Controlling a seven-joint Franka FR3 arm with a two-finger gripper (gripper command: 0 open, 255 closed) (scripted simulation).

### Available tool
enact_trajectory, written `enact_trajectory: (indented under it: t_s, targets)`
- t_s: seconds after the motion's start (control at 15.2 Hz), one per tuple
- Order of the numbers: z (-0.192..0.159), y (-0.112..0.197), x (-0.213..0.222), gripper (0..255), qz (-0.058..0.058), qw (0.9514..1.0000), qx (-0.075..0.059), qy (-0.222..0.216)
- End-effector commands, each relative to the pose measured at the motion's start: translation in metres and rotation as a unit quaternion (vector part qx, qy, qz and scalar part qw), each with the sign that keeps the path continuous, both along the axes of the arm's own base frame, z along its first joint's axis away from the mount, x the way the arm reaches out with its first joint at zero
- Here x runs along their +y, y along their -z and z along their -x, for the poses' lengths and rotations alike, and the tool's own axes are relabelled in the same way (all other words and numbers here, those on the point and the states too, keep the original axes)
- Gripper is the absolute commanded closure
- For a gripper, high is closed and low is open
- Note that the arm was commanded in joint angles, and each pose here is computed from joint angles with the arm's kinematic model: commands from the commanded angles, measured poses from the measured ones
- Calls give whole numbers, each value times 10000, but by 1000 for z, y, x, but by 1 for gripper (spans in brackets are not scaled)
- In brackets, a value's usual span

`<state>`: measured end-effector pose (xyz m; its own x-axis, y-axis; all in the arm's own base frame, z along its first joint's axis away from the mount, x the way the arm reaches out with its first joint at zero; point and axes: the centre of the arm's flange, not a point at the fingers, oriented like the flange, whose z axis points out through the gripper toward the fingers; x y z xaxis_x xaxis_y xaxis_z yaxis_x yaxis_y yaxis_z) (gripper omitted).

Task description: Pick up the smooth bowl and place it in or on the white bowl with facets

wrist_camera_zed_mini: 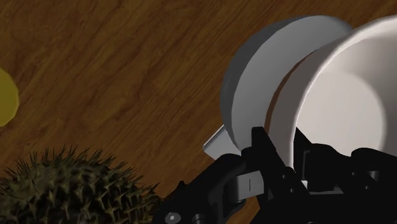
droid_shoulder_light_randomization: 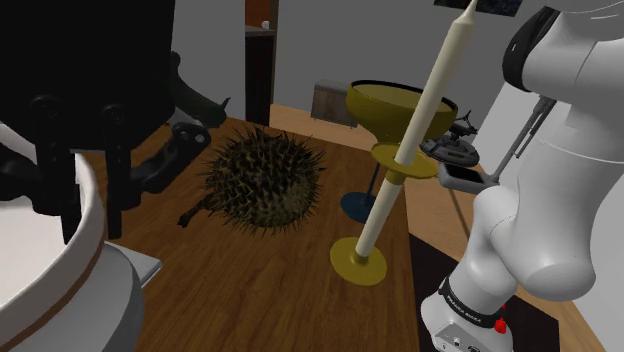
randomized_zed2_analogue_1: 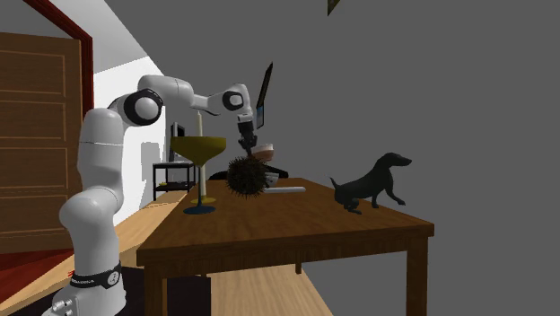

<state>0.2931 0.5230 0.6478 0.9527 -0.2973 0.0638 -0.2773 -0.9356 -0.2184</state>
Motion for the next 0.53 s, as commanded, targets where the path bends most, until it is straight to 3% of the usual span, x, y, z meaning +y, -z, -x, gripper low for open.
enact_trajectory:
  t_s: [0.0, 0.46]
  targets:
    - [-12, 31, 4, 255, 141, 9998, 110, 31]
    - [-12, 42, 4, 255, 141, 9998, 110, 31]
